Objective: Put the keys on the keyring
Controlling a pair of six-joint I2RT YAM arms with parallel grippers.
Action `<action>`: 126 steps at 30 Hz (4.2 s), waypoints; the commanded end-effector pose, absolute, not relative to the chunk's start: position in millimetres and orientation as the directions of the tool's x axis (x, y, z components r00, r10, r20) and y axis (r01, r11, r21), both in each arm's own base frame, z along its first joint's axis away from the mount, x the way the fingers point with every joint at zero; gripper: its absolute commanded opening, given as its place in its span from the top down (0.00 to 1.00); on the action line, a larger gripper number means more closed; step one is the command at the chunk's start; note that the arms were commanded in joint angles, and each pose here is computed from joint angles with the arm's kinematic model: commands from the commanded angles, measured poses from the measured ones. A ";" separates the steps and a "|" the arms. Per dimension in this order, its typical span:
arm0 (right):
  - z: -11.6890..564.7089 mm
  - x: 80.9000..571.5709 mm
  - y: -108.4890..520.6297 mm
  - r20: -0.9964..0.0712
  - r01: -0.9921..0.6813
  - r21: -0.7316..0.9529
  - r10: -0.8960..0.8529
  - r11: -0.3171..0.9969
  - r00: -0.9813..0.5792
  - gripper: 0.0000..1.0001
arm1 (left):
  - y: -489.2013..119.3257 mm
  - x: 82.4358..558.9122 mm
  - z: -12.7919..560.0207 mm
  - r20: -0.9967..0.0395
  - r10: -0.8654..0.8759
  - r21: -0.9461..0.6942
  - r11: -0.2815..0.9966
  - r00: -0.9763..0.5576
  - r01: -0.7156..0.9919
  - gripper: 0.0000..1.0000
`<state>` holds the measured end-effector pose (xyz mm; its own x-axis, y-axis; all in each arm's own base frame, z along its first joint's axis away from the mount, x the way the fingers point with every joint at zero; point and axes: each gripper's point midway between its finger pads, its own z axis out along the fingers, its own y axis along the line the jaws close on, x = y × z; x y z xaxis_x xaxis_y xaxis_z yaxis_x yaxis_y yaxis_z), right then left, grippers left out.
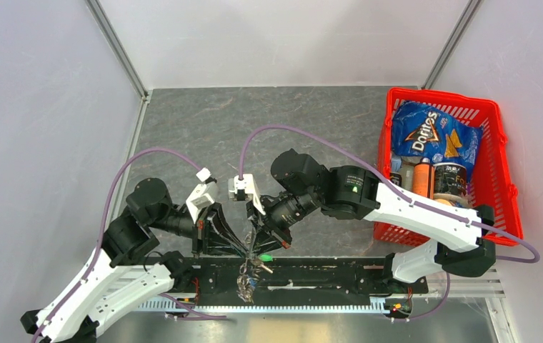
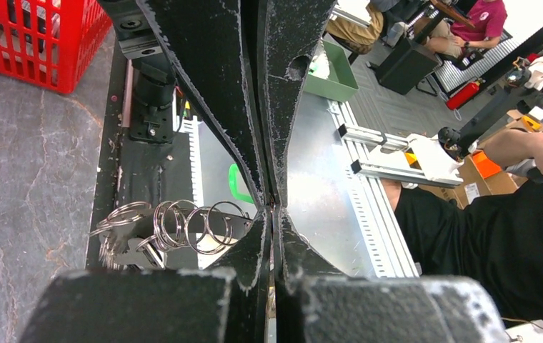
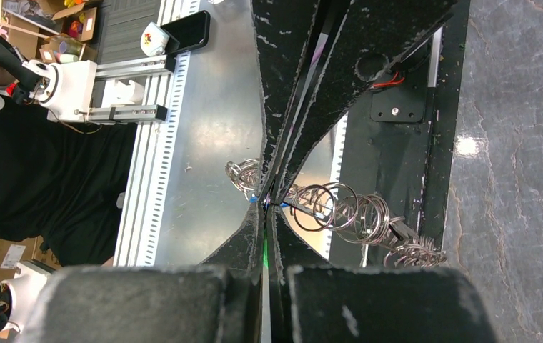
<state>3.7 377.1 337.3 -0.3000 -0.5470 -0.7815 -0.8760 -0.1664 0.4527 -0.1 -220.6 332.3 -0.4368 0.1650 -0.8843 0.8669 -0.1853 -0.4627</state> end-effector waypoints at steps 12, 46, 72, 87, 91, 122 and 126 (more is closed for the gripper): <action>388.7 7.6 371.9 -0.907 -0.916 0.336 -0.337 -0.220 -0.252 0.67 | -216.5 21.6 353.0 -0.968 0.017 -0.250 -0.064 -0.250 0.966 0.98; 402.7 24.4 374.0 -0.951 -0.955 0.251 -0.226 -0.158 -0.212 0.89 | -212.1 12.5 394.8 -0.970 -0.160 -0.167 -0.113 -0.184 0.979 0.98; 391.8 14.6 370.5 -0.951 -0.936 0.288 -0.177 -0.201 -0.254 1.00 | -209.2 22.1 414.6 -0.955 -0.258 -0.137 -0.049 -0.145 0.989 0.98; 402.2 21.7 370.2 -0.960 -0.950 0.266 -0.131 -0.166 -0.246 0.65 | -209.2 22.1 415.7 -0.952 -0.268 -0.137 -0.051 -0.146 0.989 0.98; 408.1 24.7 370.4 -0.964 -0.955 0.255 -0.114 -0.153 -0.239 0.62 | -208.4 21.6 416.5 -0.951 -0.272 -0.136 -0.051 -0.145 0.989 0.98; 418.3 29.5 383.4 -0.971 -0.960 0.232 -0.097 -0.156 -0.219 1.00 | -207.2 22.7 417.5 -0.945 -0.292 -0.143 -0.042 -0.149 0.989 0.98; 413.8 26.0 383.1 -0.969 -0.957 0.235 -0.124 -0.169 -0.216 1.00 | -206.5 21.1 420.3 -0.942 -0.299 -0.142 -0.048 -0.150 0.989 0.98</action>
<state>30.0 382.3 394.3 -0.2443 -0.1585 -0.9567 -0.9546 -0.1340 0.2660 25.6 -211.6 399.0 -0.1826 -0.2287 -0.9562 0.9832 -0.0393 -0.1783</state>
